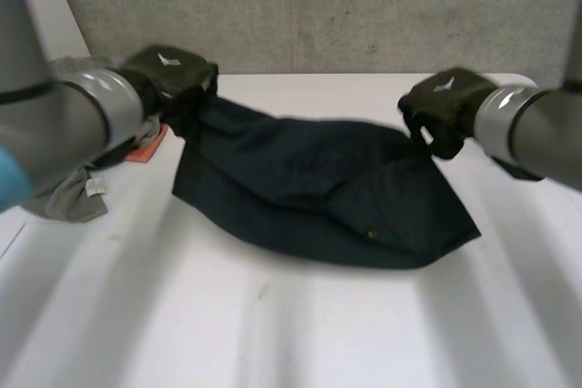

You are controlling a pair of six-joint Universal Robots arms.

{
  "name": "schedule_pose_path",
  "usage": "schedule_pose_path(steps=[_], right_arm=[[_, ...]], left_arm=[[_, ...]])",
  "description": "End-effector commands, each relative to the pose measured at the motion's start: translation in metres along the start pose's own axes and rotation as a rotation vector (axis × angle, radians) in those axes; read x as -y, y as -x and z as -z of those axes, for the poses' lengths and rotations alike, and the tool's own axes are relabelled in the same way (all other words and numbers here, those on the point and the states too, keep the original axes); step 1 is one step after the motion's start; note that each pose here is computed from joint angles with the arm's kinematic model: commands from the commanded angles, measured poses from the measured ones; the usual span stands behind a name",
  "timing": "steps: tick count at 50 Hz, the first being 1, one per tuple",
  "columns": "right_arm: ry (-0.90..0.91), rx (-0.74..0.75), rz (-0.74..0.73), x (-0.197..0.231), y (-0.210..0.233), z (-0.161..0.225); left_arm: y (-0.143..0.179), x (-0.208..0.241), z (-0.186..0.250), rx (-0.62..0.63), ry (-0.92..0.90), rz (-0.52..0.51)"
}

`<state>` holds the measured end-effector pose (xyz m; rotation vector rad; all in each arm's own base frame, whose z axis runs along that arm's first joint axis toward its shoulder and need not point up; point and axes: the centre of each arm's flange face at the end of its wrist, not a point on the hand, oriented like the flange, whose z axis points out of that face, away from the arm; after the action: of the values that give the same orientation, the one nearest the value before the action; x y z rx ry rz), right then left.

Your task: Fold the laundry.

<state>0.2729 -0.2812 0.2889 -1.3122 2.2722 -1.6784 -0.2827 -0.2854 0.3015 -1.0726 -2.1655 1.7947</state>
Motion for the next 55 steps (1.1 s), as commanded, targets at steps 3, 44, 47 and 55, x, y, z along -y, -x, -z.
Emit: schedule_pose_path(steps=[3,44,47,55], right_arm=[[-0.091,-0.247,0.02,-0.01,-0.017,-0.078],[0.232,-0.072,-0.692,-0.053,0.07,-0.028],[0.209,-0.032,-0.723,-0.051,0.085,-0.035],[0.066,-0.094,-0.714,-0.045,0.105,-0.066]], left_arm=[[0.015,-0.005,-0.065,0.133,-0.033,-0.027],[0.015,0.041,-0.012,0.23,-0.398,0.084],[0.015,0.047,0.001,0.223,-0.395,0.088],[0.012,0.07,0.045,0.201,-0.429,0.115]])
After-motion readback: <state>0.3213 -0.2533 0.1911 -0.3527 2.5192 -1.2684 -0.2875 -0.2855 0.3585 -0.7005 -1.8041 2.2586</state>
